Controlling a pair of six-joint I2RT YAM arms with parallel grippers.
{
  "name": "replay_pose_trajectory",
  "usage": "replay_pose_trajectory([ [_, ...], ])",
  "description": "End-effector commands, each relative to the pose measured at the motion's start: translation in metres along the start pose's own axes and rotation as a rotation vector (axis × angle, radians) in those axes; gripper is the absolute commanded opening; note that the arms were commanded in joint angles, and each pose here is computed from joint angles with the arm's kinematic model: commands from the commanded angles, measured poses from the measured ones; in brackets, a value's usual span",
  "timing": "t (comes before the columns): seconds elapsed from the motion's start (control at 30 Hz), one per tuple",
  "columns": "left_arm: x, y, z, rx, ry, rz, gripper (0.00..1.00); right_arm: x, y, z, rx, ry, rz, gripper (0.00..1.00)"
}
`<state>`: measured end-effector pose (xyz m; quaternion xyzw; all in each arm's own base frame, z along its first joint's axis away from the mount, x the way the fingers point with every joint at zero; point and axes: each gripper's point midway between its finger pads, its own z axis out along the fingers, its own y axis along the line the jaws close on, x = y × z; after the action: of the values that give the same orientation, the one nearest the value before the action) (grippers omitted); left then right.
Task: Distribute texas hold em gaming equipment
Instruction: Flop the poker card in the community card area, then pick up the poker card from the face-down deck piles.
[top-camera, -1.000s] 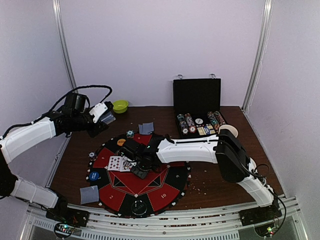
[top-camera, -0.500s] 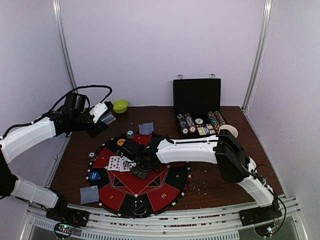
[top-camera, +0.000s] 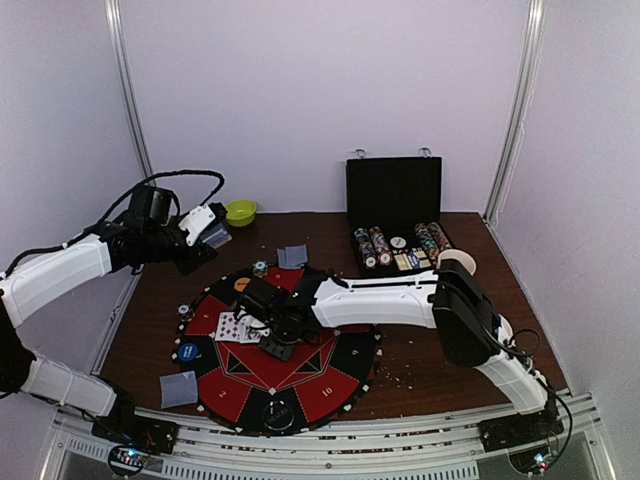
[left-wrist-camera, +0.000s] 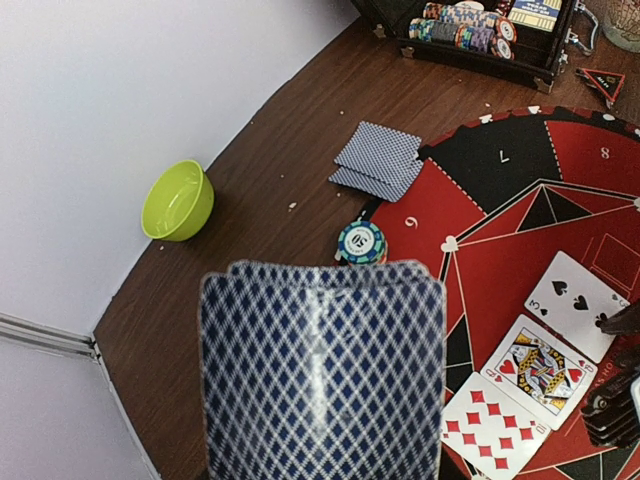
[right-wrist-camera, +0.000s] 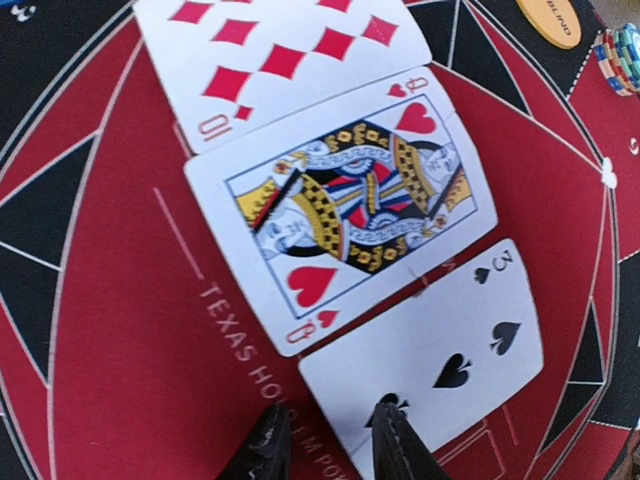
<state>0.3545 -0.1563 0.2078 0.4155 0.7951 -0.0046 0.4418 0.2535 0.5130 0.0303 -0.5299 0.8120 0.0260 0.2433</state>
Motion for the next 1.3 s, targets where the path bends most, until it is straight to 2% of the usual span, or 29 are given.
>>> replay_pose_trajectory([
  [0.0, -0.025, 0.014, -0.011, -0.042, -0.09, -0.001, 0.38, 0.004, 0.045, -0.028, -0.202, -0.001, -0.078, 0.37],
  [0.1, -0.024, 0.014, -0.011, -0.04, -0.088, 0.0, 0.38, -0.026, 0.044, -0.061, -0.27, -0.148, -0.044, 0.39],
  [0.2, -0.024, 0.014, -0.011, -0.039, -0.088, 0.0, 0.38, -0.049, 0.018, -0.097, -0.336, -0.307, 0.101, 0.39],
  [0.33, -0.024, 0.011, -0.01, -0.025, -0.091, 0.002, 0.38, -0.04, -0.04, -0.106, -0.34, -0.386, 0.387, 0.4],
  [0.43, -0.025, 0.001, -0.01, 0.025, -0.108, 0.017, 0.38, -0.037, -0.077, -0.129, -0.374, -0.508, 0.543, 0.4],
  [0.53, -0.03, -0.011, -0.011, 0.091, -0.143, 0.036, 0.37, -0.041, -0.11, -0.161, -0.382, -0.636, 0.631, 0.45],
  [0.63, -0.038, -0.043, -0.013, 0.228, -0.191, 0.088, 0.37, -0.054, -0.12, -0.182, -0.452, -0.665, 0.632, 0.49],
  [0.77, -0.035, -0.106, -0.016, 0.386, -0.192, 0.25, 0.37, -0.07, -0.117, -0.203, -0.542, -0.699, 0.589, 0.58],
  [0.9, -0.04, -0.121, -0.015, 0.436, -0.204, 0.266, 0.37, -0.077, -0.108, -0.204, -0.568, -0.683, 0.538, 0.67],
  [1.07, -0.039, -0.134, -0.015, 0.482, -0.211, 0.279, 0.37, -0.085, -0.097, -0.197, -0.579, -0.666, 0.503, 0.69],
  [1.13, -0.037, -0.134, -0.013, 0.475, -0.201, 0.287, 0.37, -0.091, -0.089, -0.196, -0.606, -0.661, 0.482, 0.79],
  [1.2, -0.037, -0.132, -0.011, 0.462, -0.192, 0.284, 0.37, -0.096, -0.078, -0.19, -0.617, -0.639, 0.442, 0.98],
  [1.27, -0.037, -0.132, -0.011, 0.463, -0.192, 0.281, 0.37, -0.099, -0.071, -0.183, -0.615, -0.614, 0.418, 1.0],
])
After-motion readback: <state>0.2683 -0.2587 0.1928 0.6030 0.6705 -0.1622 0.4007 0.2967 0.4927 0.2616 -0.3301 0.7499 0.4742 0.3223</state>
